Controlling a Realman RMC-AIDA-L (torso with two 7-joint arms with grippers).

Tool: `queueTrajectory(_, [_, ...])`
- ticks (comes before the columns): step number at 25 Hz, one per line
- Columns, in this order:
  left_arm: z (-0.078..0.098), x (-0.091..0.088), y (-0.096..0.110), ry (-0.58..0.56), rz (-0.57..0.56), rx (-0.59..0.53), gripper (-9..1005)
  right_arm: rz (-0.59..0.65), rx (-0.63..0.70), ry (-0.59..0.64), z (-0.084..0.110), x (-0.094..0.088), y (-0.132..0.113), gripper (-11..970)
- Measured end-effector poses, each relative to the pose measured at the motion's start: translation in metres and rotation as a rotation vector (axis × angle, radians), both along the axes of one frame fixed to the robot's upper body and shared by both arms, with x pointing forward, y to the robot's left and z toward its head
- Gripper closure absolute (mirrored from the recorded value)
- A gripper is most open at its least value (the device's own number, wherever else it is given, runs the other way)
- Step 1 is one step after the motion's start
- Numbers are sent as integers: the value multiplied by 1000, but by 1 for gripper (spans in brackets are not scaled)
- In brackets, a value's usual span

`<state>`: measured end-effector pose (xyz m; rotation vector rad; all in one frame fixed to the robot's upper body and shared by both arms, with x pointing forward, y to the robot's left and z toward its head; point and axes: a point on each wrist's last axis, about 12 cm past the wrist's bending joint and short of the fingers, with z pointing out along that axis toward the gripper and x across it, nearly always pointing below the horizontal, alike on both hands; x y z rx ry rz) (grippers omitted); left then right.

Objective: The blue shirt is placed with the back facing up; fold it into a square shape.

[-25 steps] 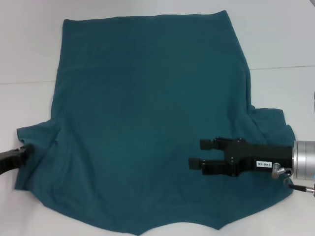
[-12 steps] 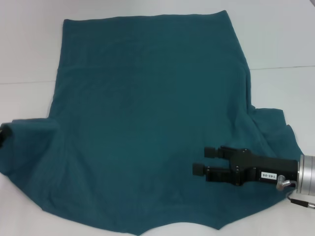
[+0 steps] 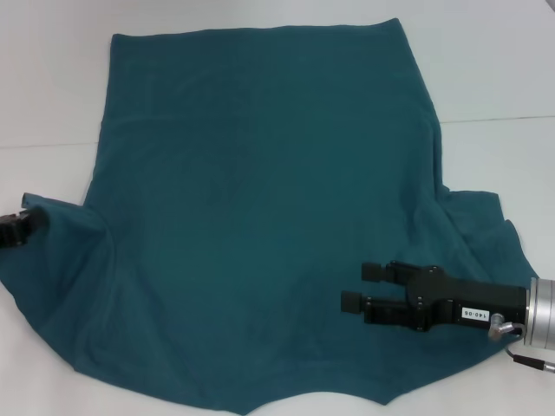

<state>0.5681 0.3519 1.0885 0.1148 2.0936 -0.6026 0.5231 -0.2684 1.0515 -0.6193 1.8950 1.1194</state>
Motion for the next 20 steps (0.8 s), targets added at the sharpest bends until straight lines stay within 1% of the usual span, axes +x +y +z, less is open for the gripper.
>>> queueTrajectory(4, [5, -1, -7, 5, -48, -42, 993, 2, 0, 0, 0, 0, 0, 42])
queueTrajectory(7, [13, -1, -16, 12, -99, -96, 993, 6, -1, 1, 0, 0, 1, 42])
queueTrajectory(9, [18, 1, -27, 16, -136, -132, 993, 8, -2, 1, 0, 0, 1, 42])
queueTrajectory(11, [19, 4, -40, 24, -160, -164, 993, 10, -4, 0, 0, 0, 1, 42])
queueTrajectory(13, [16, 6, -51, 36, -175, -184, 993, 15, -7, 0, 0, 0, 2, 42])
queueTrajectory(17, [-4, 11, -73, 78, -177, -234, 994, 24, -9, 0, 0, 0, 3, 42])
queueTrajectory(19, [-12, 11, -79, 76, -162, -266, 941, 25, -7, 2, 0, -1, 3, 42])
queueTrajectory(20, [-13, 10, -82, 65, -163, -284, 914, 25, -7, 4, 0, -1, 2, 42])
